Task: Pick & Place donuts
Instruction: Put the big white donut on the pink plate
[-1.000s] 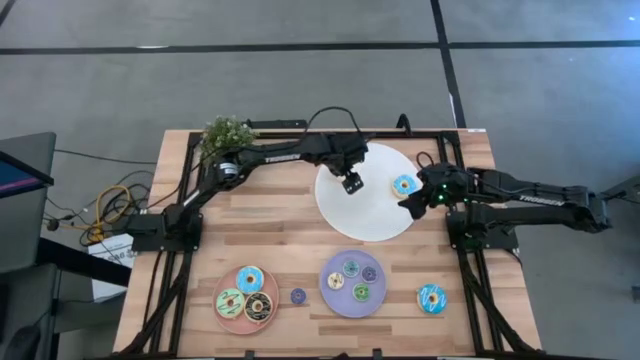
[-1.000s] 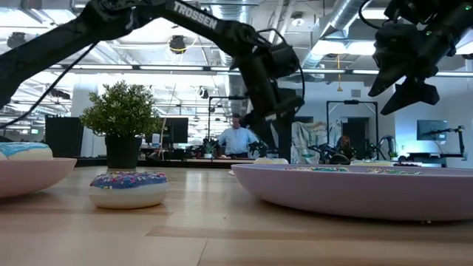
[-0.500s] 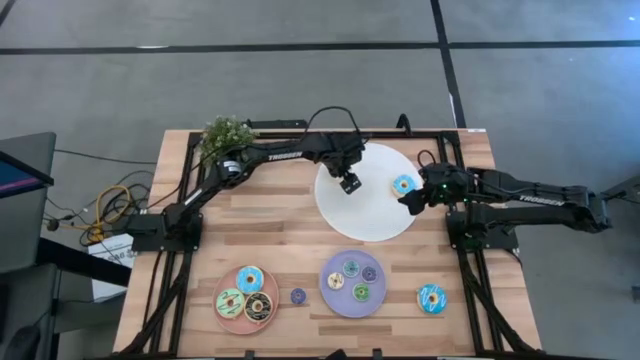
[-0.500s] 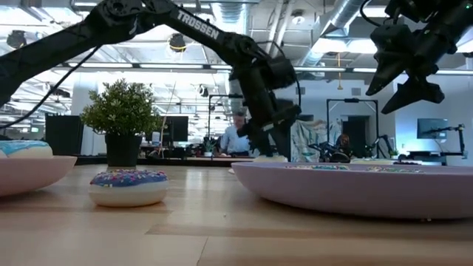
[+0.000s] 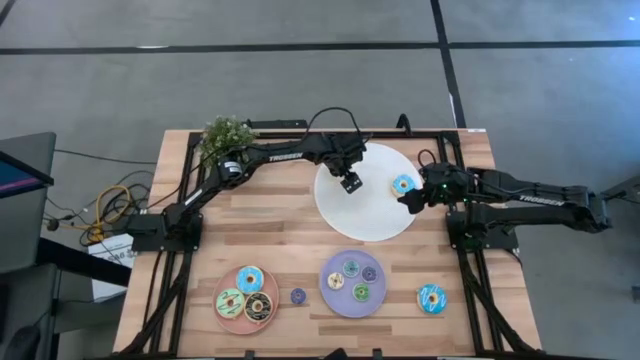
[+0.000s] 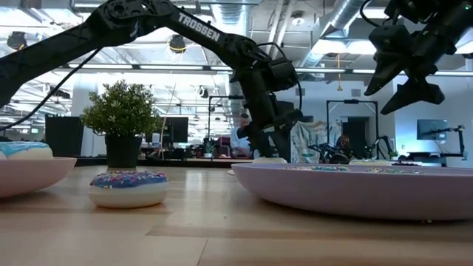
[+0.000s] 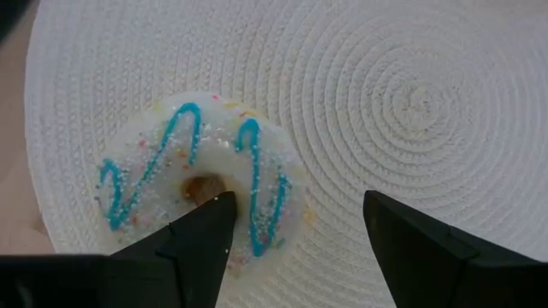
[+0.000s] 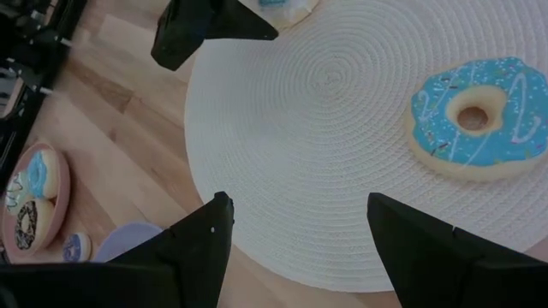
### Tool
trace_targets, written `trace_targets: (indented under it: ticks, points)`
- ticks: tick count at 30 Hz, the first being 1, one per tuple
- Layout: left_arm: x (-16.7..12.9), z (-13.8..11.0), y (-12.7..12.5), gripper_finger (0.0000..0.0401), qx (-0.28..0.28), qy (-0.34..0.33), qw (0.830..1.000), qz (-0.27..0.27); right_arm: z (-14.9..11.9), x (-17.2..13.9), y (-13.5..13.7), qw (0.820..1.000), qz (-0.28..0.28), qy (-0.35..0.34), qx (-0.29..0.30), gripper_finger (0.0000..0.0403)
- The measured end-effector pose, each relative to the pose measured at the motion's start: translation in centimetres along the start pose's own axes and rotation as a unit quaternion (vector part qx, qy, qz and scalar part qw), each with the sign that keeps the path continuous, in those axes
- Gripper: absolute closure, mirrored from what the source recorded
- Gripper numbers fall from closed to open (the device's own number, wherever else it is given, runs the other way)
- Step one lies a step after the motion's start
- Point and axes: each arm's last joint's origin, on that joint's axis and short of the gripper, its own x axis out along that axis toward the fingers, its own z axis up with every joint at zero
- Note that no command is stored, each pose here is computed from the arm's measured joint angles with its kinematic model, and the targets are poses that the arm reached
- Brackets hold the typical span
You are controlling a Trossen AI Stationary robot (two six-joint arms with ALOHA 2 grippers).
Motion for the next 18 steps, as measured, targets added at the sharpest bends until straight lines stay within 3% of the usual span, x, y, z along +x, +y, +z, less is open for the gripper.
trace_targets:
  ticks: [18]
  points:
    - [0.36, -0.07, 0.07, 0.0249, 0.004, -0.005, 0.999, 0.032, 0.00, 0.00, 0.00, 1.000, 0.000, 0.000, 0.000, 0.0143]
